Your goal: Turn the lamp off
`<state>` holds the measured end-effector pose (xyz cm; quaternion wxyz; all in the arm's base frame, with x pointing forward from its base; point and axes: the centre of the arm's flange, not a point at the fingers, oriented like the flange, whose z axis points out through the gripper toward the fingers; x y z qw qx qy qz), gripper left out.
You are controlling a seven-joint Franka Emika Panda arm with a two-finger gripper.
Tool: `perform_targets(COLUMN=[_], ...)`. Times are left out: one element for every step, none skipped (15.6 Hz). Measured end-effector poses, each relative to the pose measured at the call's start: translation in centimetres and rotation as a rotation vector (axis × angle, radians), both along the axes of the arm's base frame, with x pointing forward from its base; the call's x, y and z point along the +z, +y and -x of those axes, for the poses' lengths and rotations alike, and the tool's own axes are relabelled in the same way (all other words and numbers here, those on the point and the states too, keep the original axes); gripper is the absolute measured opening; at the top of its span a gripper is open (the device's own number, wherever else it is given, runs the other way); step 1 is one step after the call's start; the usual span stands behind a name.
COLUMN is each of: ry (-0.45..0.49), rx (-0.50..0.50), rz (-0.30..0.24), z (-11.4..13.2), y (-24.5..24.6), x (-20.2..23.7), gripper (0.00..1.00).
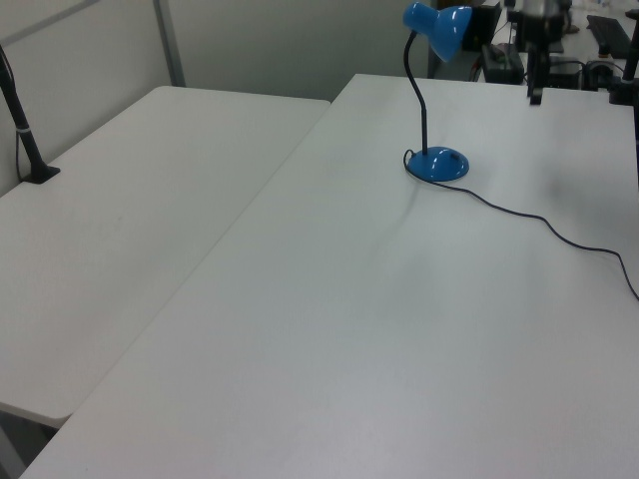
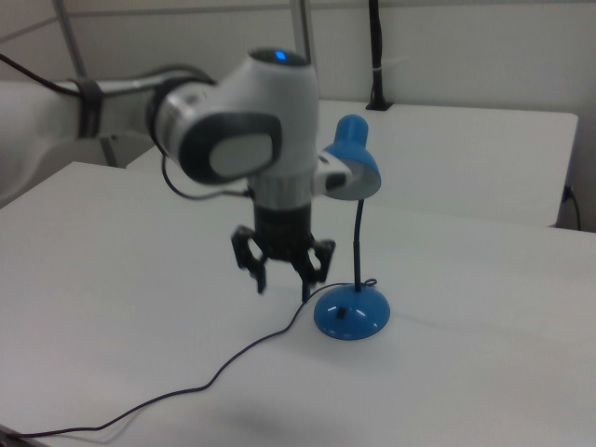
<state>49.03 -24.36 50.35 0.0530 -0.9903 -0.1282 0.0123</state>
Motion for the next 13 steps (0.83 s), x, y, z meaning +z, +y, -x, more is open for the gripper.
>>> perform_targets(ry=[-0.001,0.0,0.003,0.0,-0.009,-0.021,-0.039,-0.047,-0.056,-0.068,-0.086,-0.104,-0.119], rx=[-0.016,-0.042,-0.087,-0.14,-0.202,-0.247,-0.285,-0.288,-0.283,-0.28,-0.279,-0.279,-0.279], rz=[-0.002,-0.002,0.0,0.007,0.022,0.035,0.048,0.057,0.063,0.065,0.065,0.066,0.067], z=[0.2,0.2,-0.1,-0.5,-1.2,-1.8,-2.5,-2.9,-3.1,-3.4,-3.7,-4.0,-4.3], y=[0.9,2.2,4.1,6.2,8.5,10.4,13.2,14.6,15.6,16.2,16.5,16.5,16.5], x=[2.4,4.5,6.8,8.6,10.4,11.5,12.8,13.3,13.7,14.0,14.3,14.5,14.4], gripper=[0.76,0.86,0.97,1.0,1.0,1.0,1.0,1.0,1.0,1.0,1.0,1.0,1.0])
